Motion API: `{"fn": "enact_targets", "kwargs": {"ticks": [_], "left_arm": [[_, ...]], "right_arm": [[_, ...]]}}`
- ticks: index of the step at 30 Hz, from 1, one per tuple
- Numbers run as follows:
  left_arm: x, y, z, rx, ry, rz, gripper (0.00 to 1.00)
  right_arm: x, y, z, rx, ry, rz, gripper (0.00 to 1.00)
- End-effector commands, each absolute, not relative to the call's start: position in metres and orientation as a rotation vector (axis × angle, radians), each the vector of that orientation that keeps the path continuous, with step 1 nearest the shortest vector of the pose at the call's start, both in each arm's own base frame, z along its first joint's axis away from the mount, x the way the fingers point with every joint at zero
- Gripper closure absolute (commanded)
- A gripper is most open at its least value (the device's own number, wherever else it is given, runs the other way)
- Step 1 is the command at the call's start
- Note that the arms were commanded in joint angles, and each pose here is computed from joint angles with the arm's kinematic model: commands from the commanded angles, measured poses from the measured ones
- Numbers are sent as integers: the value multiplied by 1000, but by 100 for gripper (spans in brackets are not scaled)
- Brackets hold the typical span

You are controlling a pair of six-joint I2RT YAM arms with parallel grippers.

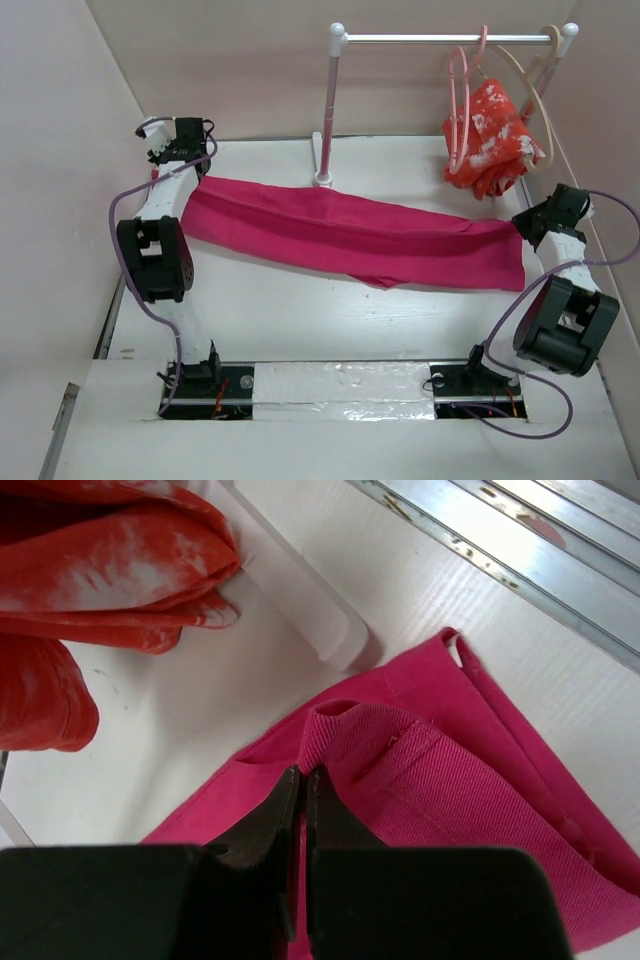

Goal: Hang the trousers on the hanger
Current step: Fold the trousers at the center of the board.

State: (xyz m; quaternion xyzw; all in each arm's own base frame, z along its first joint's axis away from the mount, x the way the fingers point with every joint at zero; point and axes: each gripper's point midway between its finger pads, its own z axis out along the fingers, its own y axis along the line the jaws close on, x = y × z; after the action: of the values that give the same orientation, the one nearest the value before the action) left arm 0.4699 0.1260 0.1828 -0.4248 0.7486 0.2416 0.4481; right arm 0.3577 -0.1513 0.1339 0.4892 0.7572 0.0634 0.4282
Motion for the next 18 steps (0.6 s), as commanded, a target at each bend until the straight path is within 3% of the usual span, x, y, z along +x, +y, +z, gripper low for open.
{"fn": "enact_targets", "kwargs": {"ticks": [1, 9, 12, 14, 15, 16, 18], "left_arm": [[494, 133, 210, -1043, 1767, 585, 100], [544, 124, 202, -1025, 1760, 469, 100], [557, 122, 197, -1021, 1769, 449, 100], [568, 116, 190, -987, 1794, 410, 88], [574, 113, 193, -962, 1803, 384, 71], [579, 107, 190, -927, 1837, 359, 63], [578, 104, 182, -908, 1872, 349, 54]], "right_arm": [[395, -176, 174, 1165, 1743, 99, 96], [426, -181, 149, 1182, 1790, 92, 100], [433, -183, 152, 1181, 1779, 107, 91], [437, -181, 159, 1170, 1770, 126, 80], [436, -180, 164, 1170, 1758, 135, 73], [436, -179, 167, 1160, 1753, 146, 59], [433, -168, 169, 1133, 1764, 196, 49]]}}
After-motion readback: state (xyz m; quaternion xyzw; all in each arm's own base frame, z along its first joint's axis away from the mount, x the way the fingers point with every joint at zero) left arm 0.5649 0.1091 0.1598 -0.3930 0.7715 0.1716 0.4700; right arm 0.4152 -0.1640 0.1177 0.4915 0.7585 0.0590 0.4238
